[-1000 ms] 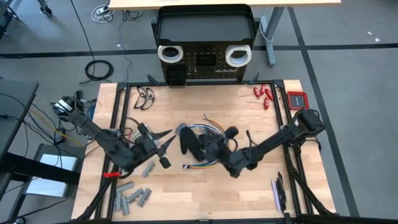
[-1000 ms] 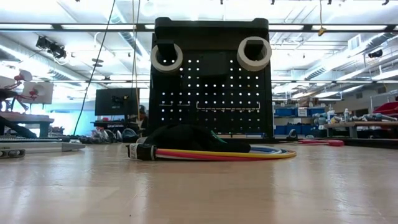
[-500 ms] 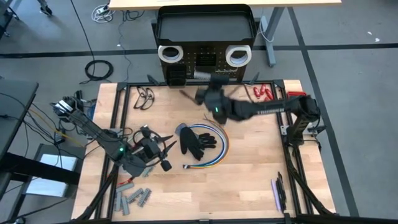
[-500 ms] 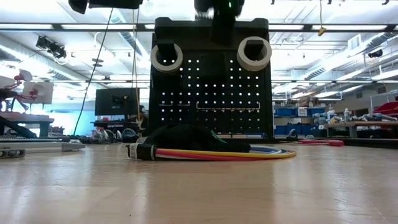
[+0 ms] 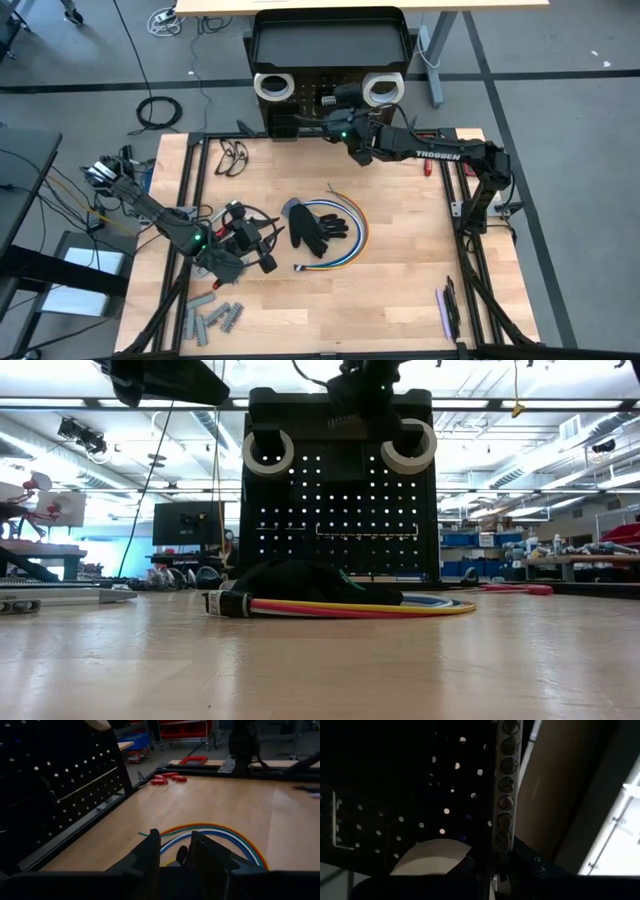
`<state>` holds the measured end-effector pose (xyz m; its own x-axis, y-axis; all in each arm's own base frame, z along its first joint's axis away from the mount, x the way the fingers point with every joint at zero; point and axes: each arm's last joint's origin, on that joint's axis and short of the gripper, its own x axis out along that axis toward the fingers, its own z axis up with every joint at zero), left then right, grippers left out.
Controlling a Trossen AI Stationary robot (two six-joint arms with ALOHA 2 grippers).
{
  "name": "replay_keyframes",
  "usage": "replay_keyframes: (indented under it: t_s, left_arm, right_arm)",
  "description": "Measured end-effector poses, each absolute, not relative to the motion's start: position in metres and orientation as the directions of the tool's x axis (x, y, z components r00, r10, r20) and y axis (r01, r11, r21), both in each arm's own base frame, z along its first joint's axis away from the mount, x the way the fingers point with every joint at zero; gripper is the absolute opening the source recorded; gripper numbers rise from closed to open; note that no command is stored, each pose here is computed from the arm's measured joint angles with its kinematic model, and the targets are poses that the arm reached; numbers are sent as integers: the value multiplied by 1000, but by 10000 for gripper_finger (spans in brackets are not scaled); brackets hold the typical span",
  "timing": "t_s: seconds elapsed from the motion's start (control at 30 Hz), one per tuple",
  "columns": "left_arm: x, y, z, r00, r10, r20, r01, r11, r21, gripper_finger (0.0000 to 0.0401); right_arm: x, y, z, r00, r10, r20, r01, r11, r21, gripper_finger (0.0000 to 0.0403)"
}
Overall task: Hang tools onto peg board
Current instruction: Put the terminal block into the black bin on the peg board
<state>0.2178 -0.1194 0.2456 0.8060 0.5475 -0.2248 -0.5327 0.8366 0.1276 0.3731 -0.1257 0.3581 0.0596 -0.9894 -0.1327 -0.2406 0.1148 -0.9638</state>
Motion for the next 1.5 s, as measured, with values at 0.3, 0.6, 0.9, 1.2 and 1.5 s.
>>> replay_keyframes:
  t_s: [0.3,0.6,0.9,1.2,1.5]
  left_arm:
    - [221,-114,244,807,535,-251,-517,845,138,117]
    - [222,-114,245,808,533,-250,-513,846,145,117]
    - [223,-116,250,827,494,-268,-481,869,116,117]
    - [212,-111,273,775,420,-472,-411,903,128,118]
    - [187,-104,253,511,292,-808,-469,883,23,142]
  right_arm:
    - [364,-152,355,55,-983,-174,-301,150,-942,61]
    - [362,-159,353,97,-973,-207,-314,168,-934,82]
    - [363,-155,354,100,-974,-203,-235,175,-956,156]
    - [349,-94,390,273,-942,-195,-3,202,-979,187]
    - [319,-27,393,574,-668,-474,205,677,-706,188]
